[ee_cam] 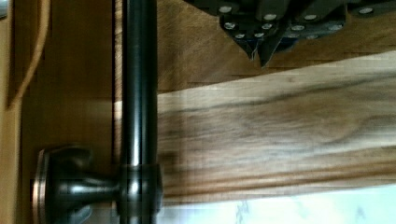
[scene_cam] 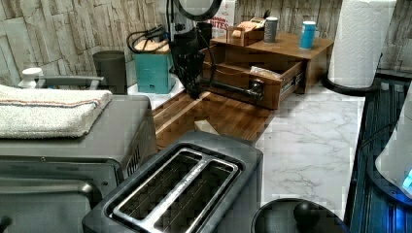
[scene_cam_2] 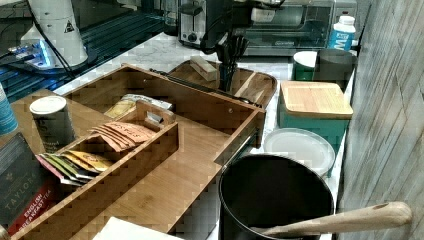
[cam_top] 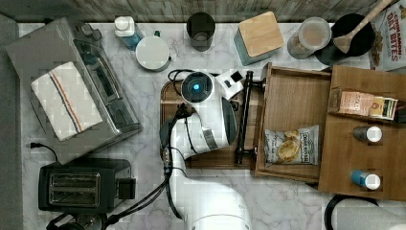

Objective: Close the drawer.

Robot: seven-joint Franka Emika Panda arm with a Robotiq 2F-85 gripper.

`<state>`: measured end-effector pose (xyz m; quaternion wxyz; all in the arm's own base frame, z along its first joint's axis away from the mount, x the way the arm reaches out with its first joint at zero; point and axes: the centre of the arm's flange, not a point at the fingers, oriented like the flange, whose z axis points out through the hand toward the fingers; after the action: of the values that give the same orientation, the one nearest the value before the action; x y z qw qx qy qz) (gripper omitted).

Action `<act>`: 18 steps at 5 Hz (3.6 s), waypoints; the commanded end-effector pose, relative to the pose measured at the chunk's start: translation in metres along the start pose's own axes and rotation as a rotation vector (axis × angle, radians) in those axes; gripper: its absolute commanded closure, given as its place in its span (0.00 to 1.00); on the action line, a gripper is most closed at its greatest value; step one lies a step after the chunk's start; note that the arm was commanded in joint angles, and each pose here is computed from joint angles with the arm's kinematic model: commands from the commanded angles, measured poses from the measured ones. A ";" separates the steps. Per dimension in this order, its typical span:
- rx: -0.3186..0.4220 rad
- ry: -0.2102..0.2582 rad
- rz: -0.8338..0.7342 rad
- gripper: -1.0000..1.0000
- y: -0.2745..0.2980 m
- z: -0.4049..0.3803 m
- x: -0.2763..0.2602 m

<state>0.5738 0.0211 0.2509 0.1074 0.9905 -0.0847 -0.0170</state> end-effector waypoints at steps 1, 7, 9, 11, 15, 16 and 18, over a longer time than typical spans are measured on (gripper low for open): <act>-0.026 0.045 -0.061 1.00 0.012 -0.026 -0.011; 0.109 0.045 -0.055 1.00 0.149 0.014 -0.009; 0.057 -0.024 -0.004 1.00 0.199 -0.009 0.002; 0.092 -0.041 0.067 1.00 0.316 0.015 0.018; -0.123 0.083 0.221 1.00 0.430 0.021 -0.037; -0.123 0.082 0.221 1.00 0.430 0.021 -0.037; -0.123 0.082 0.222 1.00 0.430 0.021 -0.037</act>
<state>0.5299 -0.2373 0.2604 0.1130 0.9925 -0.0451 -0.0103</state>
